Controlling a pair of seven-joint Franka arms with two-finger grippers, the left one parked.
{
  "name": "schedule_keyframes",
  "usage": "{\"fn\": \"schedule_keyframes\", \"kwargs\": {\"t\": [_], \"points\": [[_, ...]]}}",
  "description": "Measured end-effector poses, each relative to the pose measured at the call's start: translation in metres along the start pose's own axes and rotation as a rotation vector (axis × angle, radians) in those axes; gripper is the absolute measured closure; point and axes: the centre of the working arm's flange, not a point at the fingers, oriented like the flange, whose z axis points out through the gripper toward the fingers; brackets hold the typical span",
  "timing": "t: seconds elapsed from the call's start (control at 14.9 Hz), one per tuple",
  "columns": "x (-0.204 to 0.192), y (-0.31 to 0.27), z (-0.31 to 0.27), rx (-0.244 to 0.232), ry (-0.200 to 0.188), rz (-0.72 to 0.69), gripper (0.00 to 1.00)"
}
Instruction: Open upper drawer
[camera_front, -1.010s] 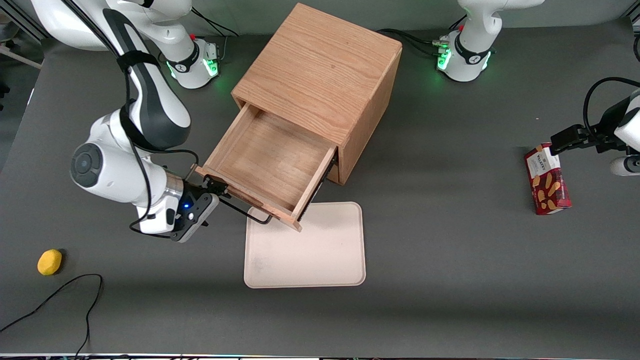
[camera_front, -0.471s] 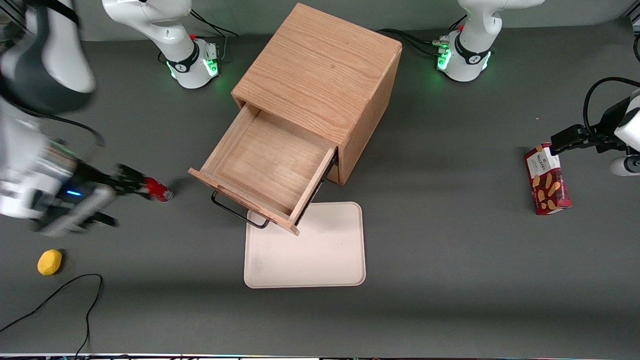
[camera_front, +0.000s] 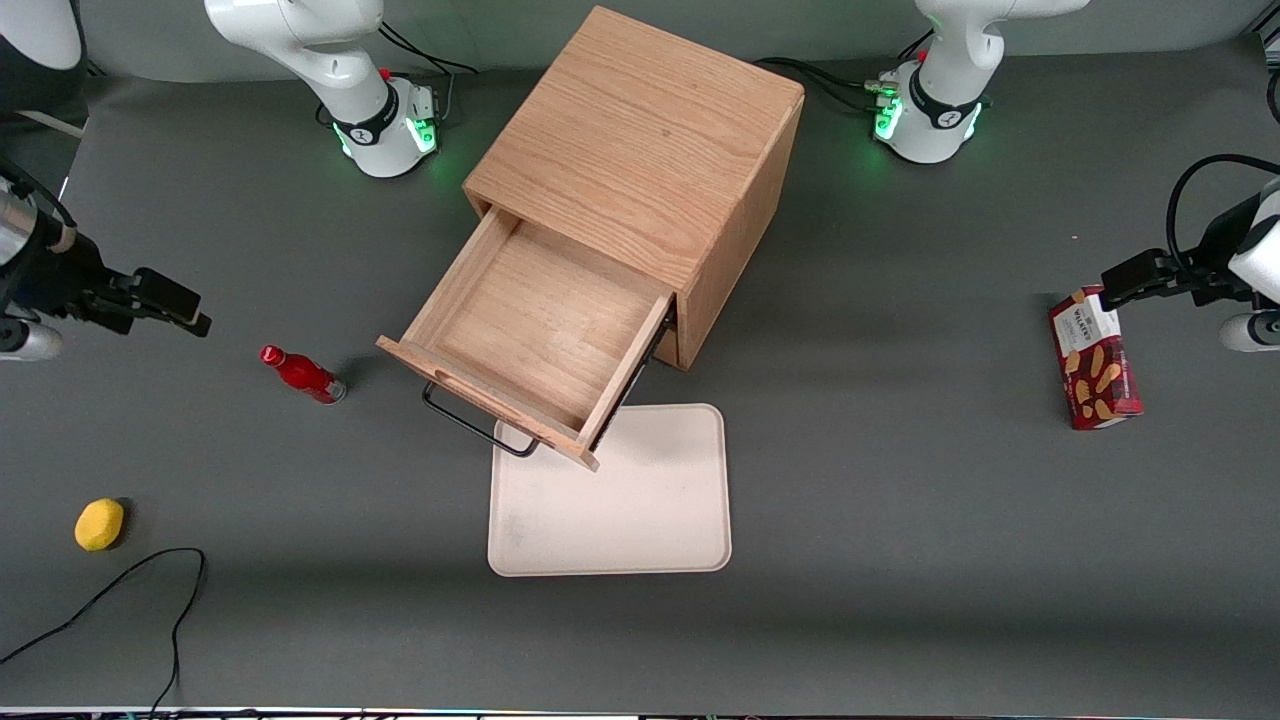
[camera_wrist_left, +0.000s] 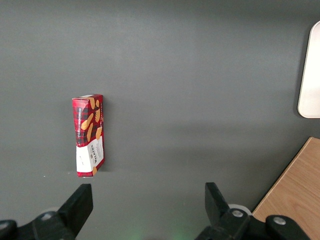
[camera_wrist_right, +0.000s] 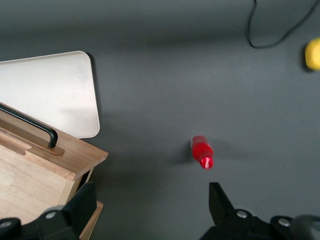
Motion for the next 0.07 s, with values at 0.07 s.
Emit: {"fn": "schedule_keyframes", "kwargs": {"t": [0.07], "points": [[-0.0009,0.0031,0.0003,-0.003,-0.004,0.010,0.00]]}}
